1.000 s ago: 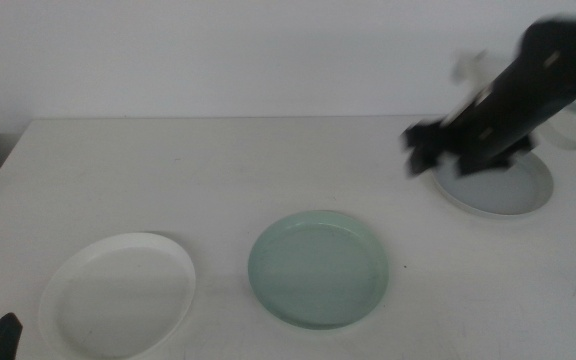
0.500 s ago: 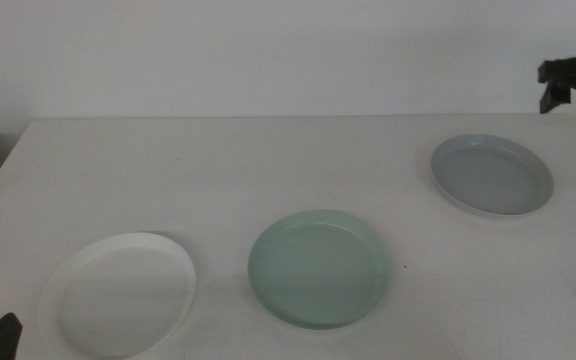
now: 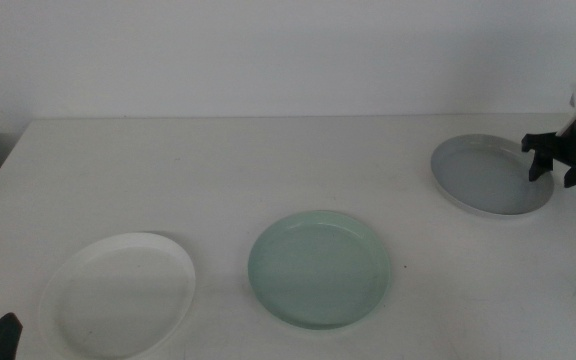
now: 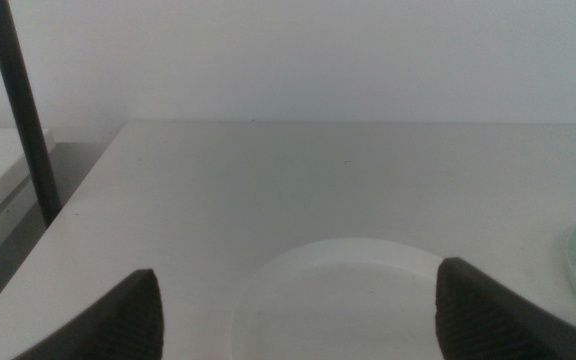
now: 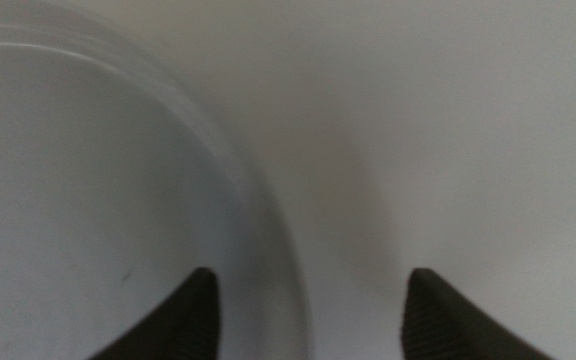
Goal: Stack the three bowls on top of each other.
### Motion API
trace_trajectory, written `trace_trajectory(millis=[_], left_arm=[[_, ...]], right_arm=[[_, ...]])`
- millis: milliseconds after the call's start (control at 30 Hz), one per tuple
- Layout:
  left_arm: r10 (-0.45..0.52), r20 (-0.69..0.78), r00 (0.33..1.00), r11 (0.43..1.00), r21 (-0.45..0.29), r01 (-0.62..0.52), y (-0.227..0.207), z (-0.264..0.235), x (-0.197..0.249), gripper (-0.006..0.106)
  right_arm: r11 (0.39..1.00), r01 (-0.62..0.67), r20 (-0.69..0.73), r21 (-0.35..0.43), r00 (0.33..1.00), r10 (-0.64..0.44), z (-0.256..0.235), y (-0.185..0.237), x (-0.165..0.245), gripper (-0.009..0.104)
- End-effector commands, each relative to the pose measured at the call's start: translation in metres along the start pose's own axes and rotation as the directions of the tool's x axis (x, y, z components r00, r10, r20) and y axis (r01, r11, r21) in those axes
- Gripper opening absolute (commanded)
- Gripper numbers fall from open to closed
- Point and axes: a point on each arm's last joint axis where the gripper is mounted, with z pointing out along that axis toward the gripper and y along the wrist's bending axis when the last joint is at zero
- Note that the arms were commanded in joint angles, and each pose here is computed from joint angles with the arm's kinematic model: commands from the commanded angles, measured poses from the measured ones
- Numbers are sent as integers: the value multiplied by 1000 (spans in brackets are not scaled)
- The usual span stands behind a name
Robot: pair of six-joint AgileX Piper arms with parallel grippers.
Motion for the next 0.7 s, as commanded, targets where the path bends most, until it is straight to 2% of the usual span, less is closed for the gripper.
trace_trajectory(millis=[0, 67, 167, 233, 333, 500, 567, 667], left_arm=[[-20, 84, 996, 1000, 4, 20, 0, -1, -9, 95], [-20, 84, 996, 1000, 4, 20, 0, -1, -9, 95], [-20, 84, 996, 1000, 4, 20, 0, -1, -9, 95], [-20, 84, 996, 1000, 4, 20, 0, -1, -9, 95], [-20, 84, 996, 1000, 4, 20, 0, -1, -9, 95], [-20, 84, 996, 1000, 4, 20, 0, -1, -9, 95], [-20, 84, 996, 1000, 4, 20, 0, -1, -9, 95], [-20, 84, 996, 1000, 4, 20, 0, -1, -9, 95]], right_arm=[[1000, 12, 137, -7, 991, -11, -30, 1, -19, 36], [1000, 11, 142, -6, 990, -10, -27, 0, -19, 24], [1000, 14, 149, -19, 989, -11, -32, 2, -20, -1], [999, 26, 164, -32, 986, -20, -47, 5, -18, -1], [996, 13, 210, -91, 978, 6, -76, 13, -2, -1], [981, 42, 308, -188, 951, 19, -122, 37, 54, -1], [960, 100, 331, -263, 943, -8, -151, 65, 88, -1], [934, 173, 324, -314, 944, -66, -165, 93, 118, -1]])
